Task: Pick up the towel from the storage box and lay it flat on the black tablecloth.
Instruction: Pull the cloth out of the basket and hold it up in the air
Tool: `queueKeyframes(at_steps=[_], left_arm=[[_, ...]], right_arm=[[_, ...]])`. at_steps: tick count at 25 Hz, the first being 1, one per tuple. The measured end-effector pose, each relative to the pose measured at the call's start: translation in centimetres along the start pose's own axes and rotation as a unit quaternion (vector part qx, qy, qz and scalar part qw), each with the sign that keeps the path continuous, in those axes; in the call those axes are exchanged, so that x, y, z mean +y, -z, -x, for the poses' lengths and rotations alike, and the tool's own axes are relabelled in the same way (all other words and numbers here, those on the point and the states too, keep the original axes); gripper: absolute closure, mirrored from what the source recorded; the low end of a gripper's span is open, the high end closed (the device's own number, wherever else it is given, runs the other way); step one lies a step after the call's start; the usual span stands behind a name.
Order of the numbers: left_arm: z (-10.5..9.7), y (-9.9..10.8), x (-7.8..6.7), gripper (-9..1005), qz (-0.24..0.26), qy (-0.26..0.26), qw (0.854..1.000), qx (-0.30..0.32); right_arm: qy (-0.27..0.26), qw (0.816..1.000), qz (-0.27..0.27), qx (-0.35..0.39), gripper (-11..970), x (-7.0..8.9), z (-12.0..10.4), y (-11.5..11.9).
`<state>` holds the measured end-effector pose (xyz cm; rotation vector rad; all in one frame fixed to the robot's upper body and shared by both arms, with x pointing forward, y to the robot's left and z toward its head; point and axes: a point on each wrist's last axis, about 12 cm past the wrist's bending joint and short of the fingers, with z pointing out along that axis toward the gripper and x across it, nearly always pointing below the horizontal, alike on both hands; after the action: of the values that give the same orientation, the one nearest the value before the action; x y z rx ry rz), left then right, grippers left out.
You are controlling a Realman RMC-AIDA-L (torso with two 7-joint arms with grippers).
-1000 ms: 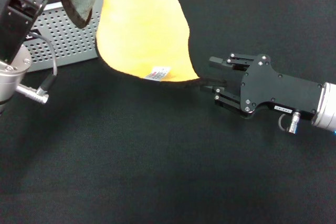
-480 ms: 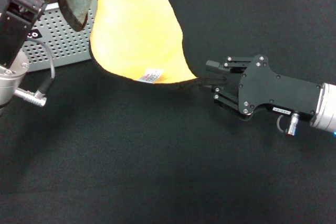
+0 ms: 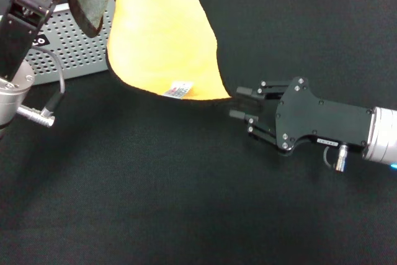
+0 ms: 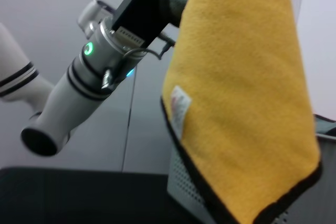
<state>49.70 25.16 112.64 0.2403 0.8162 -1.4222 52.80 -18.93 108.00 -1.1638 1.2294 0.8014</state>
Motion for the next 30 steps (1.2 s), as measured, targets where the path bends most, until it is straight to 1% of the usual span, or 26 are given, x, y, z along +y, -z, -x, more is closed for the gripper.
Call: queueKeyframes(at_steps=[5,10,17,24,30], left_arm=[[0.0,0.1,0.0,960,0.003,0.0,1.0,0.0],[-0.1,0.2,0.0,960,0.009,0.002,1.0,-0.003],[-0.2,0.4,0.1,960,0.015,0.004,1.0,-0.004],[-0.1,0.5,0.1,960,0.019,-0.007,1.0,-0.008],[-0.1,0.5,0.1,960,0.019,-0.009,1.0,-0.008]], right_arm=[[0.044,0.999,0.01,0.026,653,0.0,0.0,-0.2],[0.071,0.996,-0.006,0.043,653,-0.1,0.3,-0.2],[0.08,0.996,-0.008,0.044,653,-0.3,0.6,-0.5],[0.095,0.995,-0.005,0.036,652,-0.4,1.3,-0.8],[0.098,0.994,-0.011,0.041,652,-0.5,1.2,-0.8]])
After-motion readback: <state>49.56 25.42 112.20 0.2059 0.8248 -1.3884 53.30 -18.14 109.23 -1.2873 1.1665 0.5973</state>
